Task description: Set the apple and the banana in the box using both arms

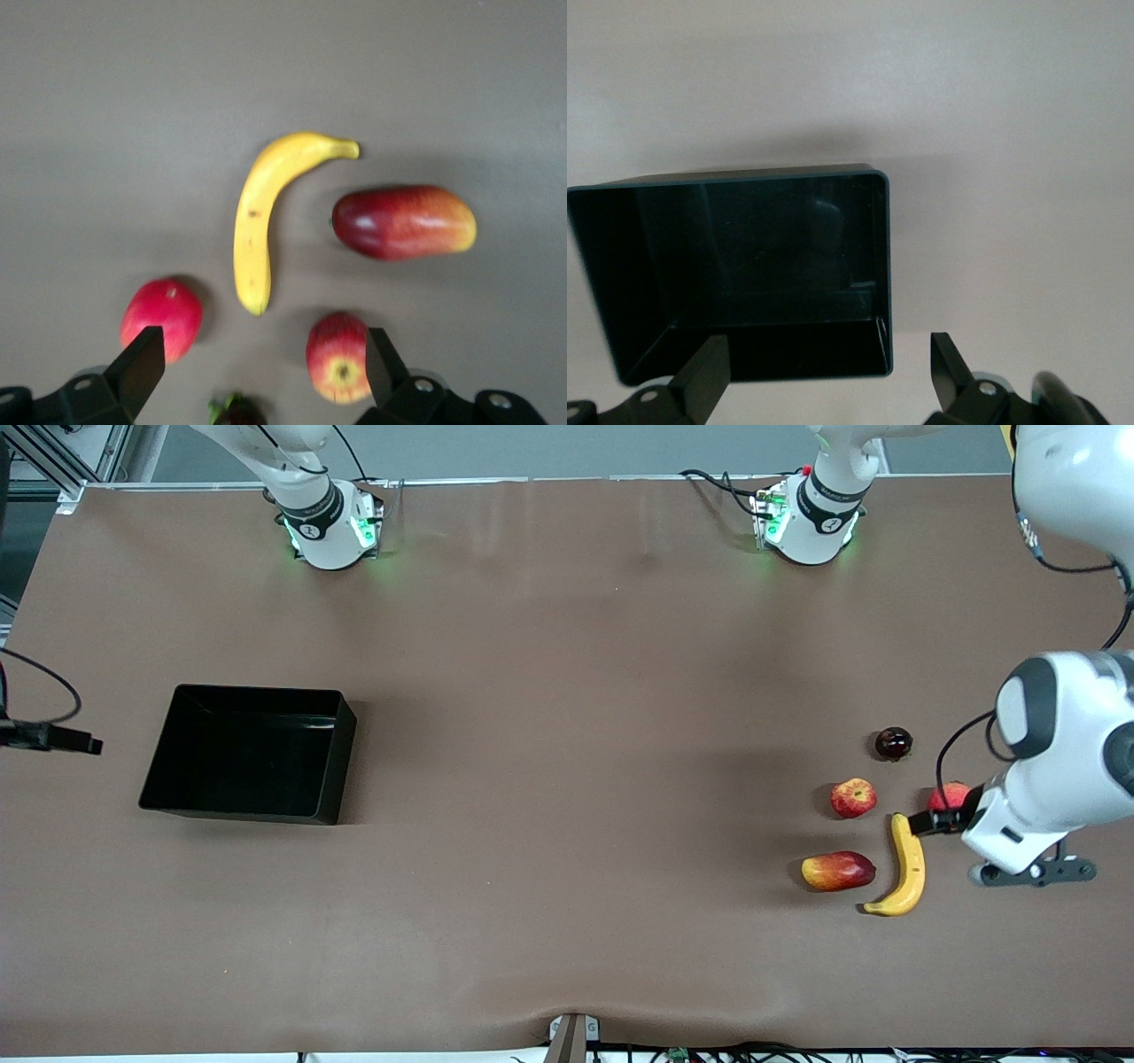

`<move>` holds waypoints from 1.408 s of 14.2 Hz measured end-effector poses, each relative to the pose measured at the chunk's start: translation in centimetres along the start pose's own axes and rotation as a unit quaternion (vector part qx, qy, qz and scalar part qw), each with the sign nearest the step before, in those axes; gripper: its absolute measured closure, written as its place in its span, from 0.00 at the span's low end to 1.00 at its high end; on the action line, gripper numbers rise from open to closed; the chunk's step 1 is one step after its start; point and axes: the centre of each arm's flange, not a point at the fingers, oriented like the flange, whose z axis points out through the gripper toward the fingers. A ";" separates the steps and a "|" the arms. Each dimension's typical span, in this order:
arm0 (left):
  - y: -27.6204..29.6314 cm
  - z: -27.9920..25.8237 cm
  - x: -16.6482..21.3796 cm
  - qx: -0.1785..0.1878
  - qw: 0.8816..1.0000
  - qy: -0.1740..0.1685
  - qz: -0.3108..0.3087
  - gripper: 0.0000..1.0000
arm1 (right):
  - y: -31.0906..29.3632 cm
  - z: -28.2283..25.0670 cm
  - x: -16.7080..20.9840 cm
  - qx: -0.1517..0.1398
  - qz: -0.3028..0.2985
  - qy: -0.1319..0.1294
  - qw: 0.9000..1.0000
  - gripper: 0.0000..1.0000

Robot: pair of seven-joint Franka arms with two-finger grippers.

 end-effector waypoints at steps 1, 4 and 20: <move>0.2 1.7 0.5 0.001 1.000 0.008 0.007 0.00 | 0.9 1.7 0.7 0.001 -0.007 -0.004 1.000 0.00; 0.6 5.4 1.7 0.012 0.999 0.022 0.039 0.00 | 3.2 6.6 2.4 0.001 -0.048 0.002 0.999 0.00; 2.8 9.9 2.3 -0.006 0.998 0.010 0.065 0.00 | 5.7 19.3 -0.3 0.010 -0.067 0.007 0.998 0.94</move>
